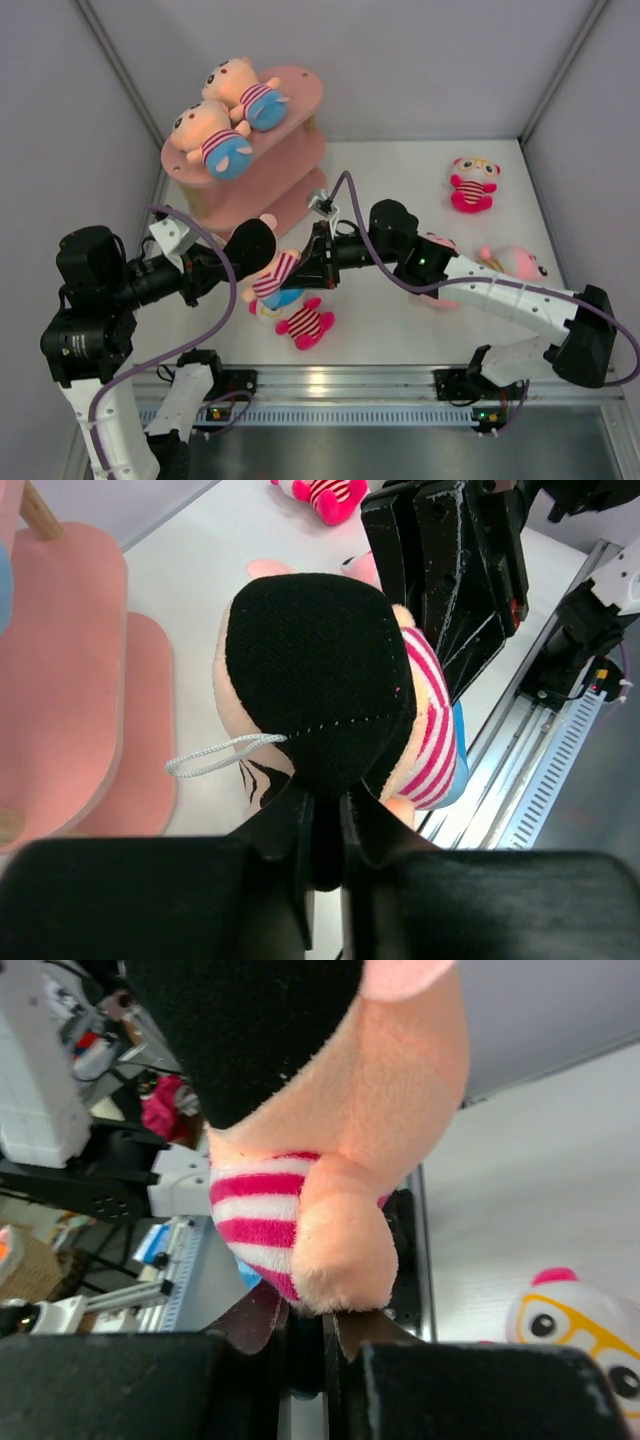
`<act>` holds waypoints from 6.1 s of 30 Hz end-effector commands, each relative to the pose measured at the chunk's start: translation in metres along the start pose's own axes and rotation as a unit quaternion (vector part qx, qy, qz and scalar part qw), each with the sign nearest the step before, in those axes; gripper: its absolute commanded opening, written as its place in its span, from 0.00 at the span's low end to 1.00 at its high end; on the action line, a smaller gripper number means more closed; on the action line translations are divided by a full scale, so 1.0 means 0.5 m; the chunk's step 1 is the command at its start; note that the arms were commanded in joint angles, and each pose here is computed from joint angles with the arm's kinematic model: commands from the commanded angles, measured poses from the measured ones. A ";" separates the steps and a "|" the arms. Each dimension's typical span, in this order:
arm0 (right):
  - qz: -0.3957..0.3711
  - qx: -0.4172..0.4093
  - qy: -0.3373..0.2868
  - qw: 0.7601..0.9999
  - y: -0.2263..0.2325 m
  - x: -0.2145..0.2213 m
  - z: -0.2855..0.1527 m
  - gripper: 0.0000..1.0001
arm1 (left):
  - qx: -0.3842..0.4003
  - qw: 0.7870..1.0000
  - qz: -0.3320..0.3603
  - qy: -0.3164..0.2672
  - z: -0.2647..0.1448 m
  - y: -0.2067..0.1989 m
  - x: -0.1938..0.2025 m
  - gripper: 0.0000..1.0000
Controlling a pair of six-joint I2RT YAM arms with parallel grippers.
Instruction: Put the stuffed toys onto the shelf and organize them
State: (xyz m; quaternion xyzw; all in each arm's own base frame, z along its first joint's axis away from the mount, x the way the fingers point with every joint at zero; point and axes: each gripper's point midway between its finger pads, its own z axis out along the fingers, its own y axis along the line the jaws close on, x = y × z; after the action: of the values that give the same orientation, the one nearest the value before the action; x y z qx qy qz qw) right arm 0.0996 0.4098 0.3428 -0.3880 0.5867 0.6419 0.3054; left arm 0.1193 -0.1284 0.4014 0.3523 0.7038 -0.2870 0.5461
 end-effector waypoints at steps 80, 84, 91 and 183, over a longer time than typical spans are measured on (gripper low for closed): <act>-0.541 0.586 -0.001 0.603 -0.521 -0.608 -0.150 0.12 | -0.248 0.967 0.013 0.052 -0.035 0.226 -0.050 0.99; -0.537 0.576 -0.008 0.616 -0.515 -0.606 -0.146 0.16 | -0.254 0.965 0.011 0.059 -0.034 0.235 -0.043 0.99; -0.533 0.579 -0.003 0.617 -0.525 -0.601 -0.149 0.22 | -0.251 0.966 0.014 0.054 -0.037 0.227 -0.047 0.99; -0.537 0.224 -0.147 0.800 0.229 -0.364 -0.049 0.99 | -0.123 0.984 -0.008 -0.132 0.014 0.182 -0.299 0.00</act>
State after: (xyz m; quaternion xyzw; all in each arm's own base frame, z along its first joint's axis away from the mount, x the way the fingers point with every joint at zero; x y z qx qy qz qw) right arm 0.1411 0.4308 0.5011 -0.5126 0.3260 0.0203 0.7940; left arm 0.2218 -0.1058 0.5305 0.2132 0.6834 -0.2547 0.6501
